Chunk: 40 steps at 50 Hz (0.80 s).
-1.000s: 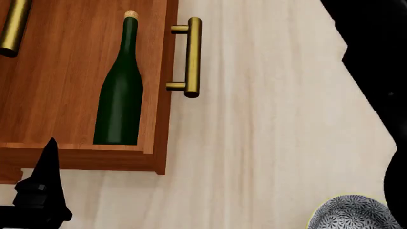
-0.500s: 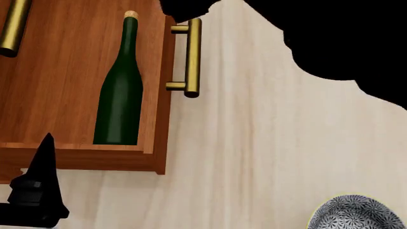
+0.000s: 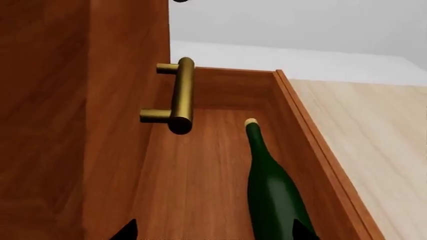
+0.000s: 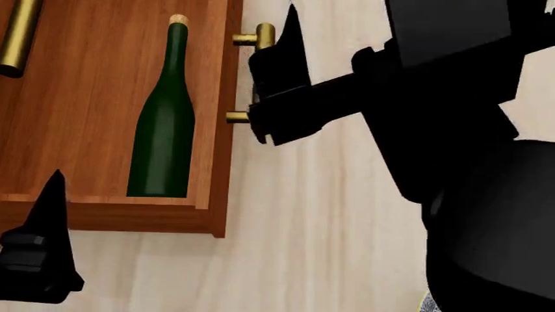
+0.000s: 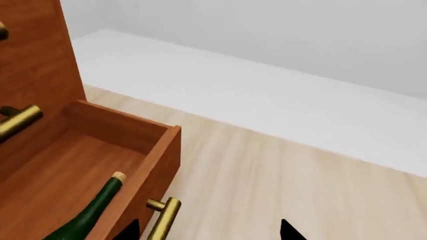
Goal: Put the wine bottle in the bottom drawer of the cabinet.
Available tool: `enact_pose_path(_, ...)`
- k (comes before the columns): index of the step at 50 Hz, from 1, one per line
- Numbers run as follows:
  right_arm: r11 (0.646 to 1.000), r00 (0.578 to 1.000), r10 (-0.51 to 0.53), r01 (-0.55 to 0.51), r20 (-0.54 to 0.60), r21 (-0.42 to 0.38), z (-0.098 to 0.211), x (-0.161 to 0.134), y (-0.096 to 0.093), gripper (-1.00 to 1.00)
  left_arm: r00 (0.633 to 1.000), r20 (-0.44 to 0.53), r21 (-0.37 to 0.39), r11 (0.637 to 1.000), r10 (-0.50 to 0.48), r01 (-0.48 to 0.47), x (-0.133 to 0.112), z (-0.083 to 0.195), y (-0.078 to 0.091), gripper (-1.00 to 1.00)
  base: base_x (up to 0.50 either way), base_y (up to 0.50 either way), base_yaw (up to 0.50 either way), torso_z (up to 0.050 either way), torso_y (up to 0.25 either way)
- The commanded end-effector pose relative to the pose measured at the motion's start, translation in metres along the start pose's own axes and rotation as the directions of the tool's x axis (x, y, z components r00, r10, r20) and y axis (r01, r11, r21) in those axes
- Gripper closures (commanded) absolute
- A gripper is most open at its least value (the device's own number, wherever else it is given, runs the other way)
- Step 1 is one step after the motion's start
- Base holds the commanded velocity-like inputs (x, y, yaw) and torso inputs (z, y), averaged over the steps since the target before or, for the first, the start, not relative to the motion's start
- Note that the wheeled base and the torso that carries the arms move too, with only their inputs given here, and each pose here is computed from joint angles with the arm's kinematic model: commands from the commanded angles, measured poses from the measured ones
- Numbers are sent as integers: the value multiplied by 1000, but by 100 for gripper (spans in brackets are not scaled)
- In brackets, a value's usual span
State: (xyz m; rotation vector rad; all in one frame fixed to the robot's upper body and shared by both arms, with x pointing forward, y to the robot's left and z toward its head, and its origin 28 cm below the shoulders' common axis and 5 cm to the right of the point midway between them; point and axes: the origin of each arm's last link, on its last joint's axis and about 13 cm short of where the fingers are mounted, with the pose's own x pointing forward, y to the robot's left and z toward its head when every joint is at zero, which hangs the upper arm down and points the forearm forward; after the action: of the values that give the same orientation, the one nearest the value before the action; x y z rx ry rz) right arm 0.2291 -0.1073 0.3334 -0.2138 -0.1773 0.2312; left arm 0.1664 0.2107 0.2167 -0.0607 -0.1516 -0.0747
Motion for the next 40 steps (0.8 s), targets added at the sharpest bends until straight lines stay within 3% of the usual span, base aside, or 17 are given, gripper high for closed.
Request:
enact_pose_path(1, 998, 998, -58, 58, 17, 33, -20, -31, 7, -100, 995, 40, -19, 996, 87, -86, -3, 14, 5, -100, 0, 0, 3, 0, 0)
enact_pose_path(15, 995, 996, -83, 82, 17, 51, -25, -41, 8, -100, 987, 79, 22, 989, 143, -145, -22, 22, 8, -100, 0, 0, 2, 0, 0)
enact_pose_path(40, 991, 992, -124, 125, -6, 39, -34, -71, 18, -100, 990, 72, 31, 991, 125, -128, -36, 25, 11, -100, 0, 0, 2, 0, 0)
